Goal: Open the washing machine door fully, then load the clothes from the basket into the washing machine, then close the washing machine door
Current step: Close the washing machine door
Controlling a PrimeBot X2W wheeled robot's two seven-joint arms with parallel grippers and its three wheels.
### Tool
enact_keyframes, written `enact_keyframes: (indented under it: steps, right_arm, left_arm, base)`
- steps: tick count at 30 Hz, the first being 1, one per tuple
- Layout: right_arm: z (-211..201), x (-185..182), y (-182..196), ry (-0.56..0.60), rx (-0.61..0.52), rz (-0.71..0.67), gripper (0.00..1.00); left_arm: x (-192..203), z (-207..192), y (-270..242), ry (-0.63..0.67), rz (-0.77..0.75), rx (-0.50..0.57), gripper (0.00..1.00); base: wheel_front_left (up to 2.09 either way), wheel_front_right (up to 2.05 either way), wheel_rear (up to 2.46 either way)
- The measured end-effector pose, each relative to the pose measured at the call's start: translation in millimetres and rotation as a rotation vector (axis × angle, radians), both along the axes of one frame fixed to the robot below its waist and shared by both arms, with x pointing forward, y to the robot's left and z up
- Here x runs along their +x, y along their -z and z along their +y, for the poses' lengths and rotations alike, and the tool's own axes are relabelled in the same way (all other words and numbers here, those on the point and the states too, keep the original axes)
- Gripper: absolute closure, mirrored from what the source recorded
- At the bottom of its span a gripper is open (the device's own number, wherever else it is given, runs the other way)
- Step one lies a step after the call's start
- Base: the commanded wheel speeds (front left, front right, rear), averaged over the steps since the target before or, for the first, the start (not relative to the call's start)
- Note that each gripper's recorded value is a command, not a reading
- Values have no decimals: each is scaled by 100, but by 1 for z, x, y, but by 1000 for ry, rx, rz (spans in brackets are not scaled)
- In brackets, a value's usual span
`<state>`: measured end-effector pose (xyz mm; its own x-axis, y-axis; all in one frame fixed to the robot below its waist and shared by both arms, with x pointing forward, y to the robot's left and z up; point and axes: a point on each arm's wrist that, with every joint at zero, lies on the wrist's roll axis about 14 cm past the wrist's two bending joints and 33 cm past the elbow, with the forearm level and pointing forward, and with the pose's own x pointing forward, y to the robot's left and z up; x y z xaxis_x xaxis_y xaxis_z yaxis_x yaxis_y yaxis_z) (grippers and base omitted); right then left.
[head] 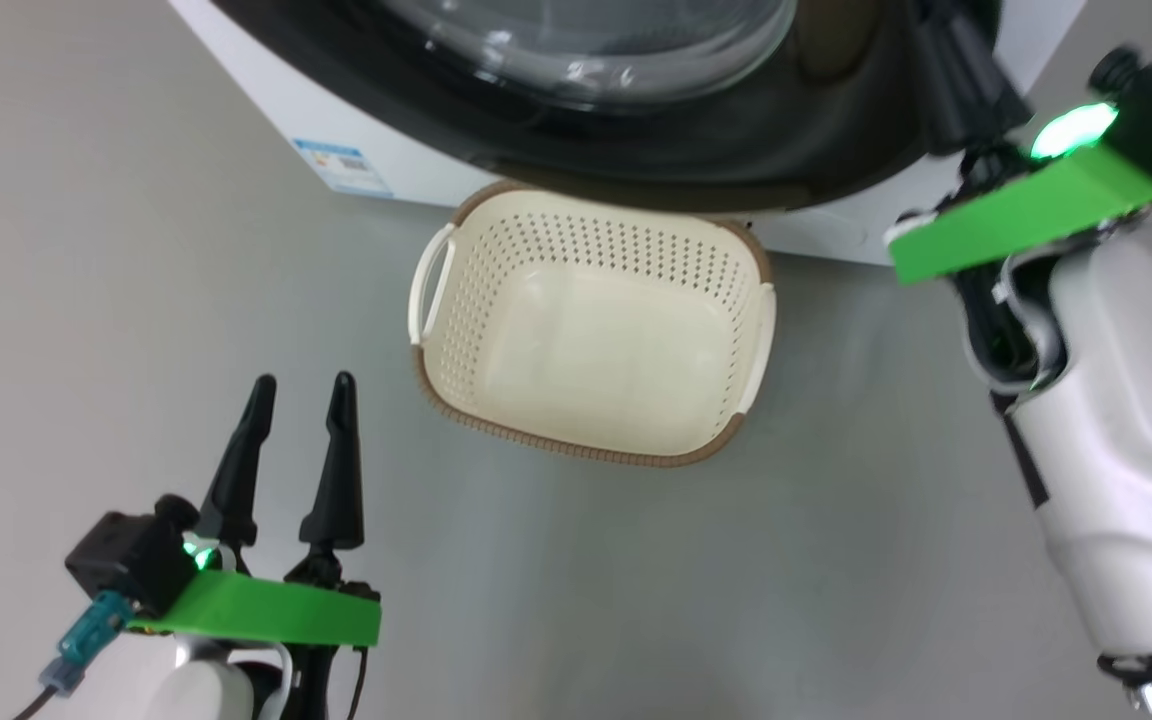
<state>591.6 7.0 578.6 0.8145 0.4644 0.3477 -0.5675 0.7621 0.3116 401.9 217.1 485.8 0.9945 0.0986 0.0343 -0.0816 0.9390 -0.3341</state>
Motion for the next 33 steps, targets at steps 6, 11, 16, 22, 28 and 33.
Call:
enact_keyframes:
  steps: [6, 11, 16, 22, 28, 33]
  right_arm:
    - [-3, 25, 2, 37, 9, -1, 100]
    - [-4, 39, 1, 58, 28, -3, 100]
    - [0, 44, 5, 59, 32, -2, 100]
    - [3, 43, 7, 56, 27, 3, 100]
    - [6, 28, 3, 34, -4, -6, 59]
    - [5, 2, 24, 12, -44, 52, 0]
  left_arm:
    - [7, 1, 1, -1, 1, 4, 0]
    - [8, 5, 5, -10, 13, 11, 0]
    - [8, 7, 8, -16, 24, 14, 0]
    - [12, 8, 5, -15, 13, 18, 0]
    - [10, 6, 4, -11, 11, 14, 0]
    - [5, 5, 5, -9, 18, 12, 0]
  base:
    - [0, 0, 0]
    - [0, 0, 0]
    - [0, 0, 0]
    - [0, 0, 0]
    - [0, 0, 0]
    - [0, 0, 0]
